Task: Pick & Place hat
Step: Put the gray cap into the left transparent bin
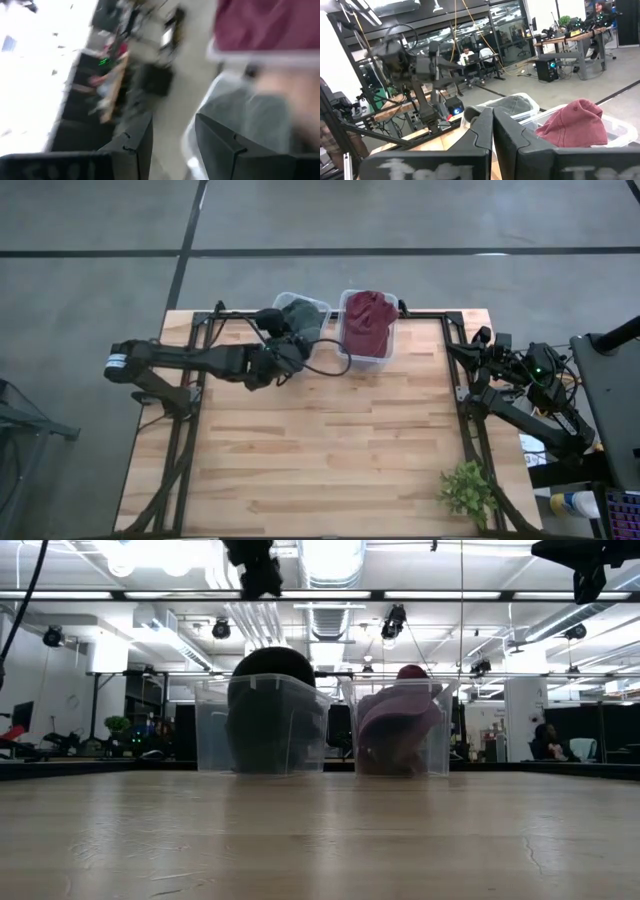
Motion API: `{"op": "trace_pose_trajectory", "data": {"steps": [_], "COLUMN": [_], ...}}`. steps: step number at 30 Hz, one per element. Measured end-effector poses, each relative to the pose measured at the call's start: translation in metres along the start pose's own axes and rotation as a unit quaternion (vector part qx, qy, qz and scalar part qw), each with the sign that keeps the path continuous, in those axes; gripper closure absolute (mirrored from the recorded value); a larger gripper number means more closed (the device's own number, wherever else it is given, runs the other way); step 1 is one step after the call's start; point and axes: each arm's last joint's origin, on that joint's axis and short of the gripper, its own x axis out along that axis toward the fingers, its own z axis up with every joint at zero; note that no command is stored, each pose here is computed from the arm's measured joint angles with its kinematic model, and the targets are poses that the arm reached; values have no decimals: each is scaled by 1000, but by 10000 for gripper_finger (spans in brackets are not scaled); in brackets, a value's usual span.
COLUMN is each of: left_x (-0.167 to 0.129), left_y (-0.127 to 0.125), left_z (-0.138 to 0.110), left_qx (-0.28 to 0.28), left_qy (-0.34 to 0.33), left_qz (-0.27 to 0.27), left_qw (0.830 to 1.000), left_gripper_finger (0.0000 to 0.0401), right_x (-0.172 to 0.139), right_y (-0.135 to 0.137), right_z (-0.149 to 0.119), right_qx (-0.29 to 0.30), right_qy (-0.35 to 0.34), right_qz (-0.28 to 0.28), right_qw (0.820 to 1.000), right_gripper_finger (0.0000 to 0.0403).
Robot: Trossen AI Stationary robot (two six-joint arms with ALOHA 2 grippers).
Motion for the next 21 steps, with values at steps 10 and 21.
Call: {"op": "trace_pose_trajectory", "data": {"steps": [10, 21], "left_x": [37, 85], "left_y": [16, -13], "left_z": [-4, -64], "left_qx": [-137, -184], "left_qy": [-54, 57], "left_qz": [-177, -297], "left_qw": [973, 935], "left_gripper_finger": [261, 261], "right_x": [0, 0], "right_y": [0, 0], "right_z": [0, 0], "right_qx": [2, 0], "right_qy": [0, 1], "right_qz": [1, 1], "right_qw": [1000, 1000], "right_gripper_finger": [394, 394]}}
